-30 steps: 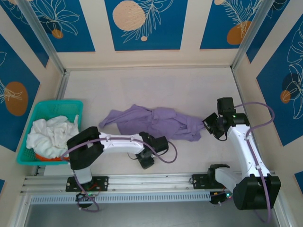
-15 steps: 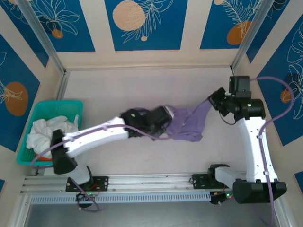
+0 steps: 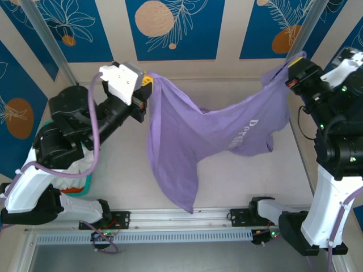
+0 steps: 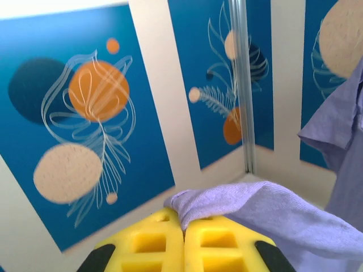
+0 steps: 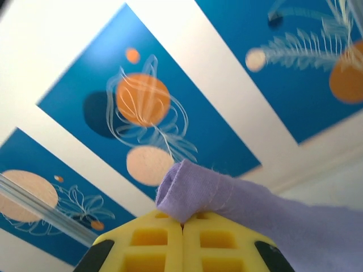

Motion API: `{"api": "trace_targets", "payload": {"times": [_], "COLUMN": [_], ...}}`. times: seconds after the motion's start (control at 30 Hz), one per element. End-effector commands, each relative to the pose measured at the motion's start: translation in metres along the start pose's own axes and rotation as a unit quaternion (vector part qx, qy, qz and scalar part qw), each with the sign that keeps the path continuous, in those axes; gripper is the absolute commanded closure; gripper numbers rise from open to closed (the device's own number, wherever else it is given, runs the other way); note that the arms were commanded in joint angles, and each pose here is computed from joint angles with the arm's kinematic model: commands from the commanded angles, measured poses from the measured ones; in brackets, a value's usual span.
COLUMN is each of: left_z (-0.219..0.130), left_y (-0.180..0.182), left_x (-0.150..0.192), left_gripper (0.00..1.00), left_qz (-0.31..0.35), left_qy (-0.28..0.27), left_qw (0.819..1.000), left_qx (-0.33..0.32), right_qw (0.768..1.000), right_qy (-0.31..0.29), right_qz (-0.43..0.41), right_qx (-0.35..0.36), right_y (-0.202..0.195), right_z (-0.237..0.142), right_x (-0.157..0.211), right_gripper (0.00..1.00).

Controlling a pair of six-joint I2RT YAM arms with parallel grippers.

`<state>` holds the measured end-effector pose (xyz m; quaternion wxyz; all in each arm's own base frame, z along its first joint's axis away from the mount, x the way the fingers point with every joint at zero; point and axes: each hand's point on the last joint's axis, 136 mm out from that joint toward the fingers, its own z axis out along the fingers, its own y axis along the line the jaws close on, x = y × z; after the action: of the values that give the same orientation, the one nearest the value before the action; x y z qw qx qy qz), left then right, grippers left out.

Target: Fold and stack the t-shirts

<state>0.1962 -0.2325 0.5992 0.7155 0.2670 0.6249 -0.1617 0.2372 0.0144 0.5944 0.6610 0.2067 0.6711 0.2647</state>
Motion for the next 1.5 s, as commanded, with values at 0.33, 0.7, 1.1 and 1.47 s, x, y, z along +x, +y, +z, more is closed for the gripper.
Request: {"api": "trace_targets", "payload": {"times": [0.33, 0.7, 1.1, 1.47], "left_z": [-0.024, 0.088, 0.106, 0.072], "left_y": [0.028, 0.142, 0.298, 0.191], "left_x": [-0.069, 0.089, 0.352, 0.46], "left_gripper": [1.0, 1.0, 0.0, 0.09], "left_qz": [0.019, -0.155, -0.246, -0.308], "left_qy": [-0.103, 0.094, 0.398, 0.529], "left_qw": [0.994, 0.972, 0.745, 0.71], "left_qx": [-0.024, -0.148, -0.475, -0.35], "right_qw": [0.988, 0.997, 0.943, 0.843], "right_qy": [-0.136, 0.034, 0.255, 0.412], "right_qz": [-0.054, -0.019, -0.033, 0.002], "right_qx": [-0.044, 0.059, 0.211, 0.346], "right_y": [0.036, -0.029, -0.144, -0.255], "right_z": [-0.015, 0.171, 0.317, 0.219], "right_x": [-0.067, 0.036, 0.209, 0.304], "right_gripper": [1.0, 1.0, 0.01, 0.1]}}
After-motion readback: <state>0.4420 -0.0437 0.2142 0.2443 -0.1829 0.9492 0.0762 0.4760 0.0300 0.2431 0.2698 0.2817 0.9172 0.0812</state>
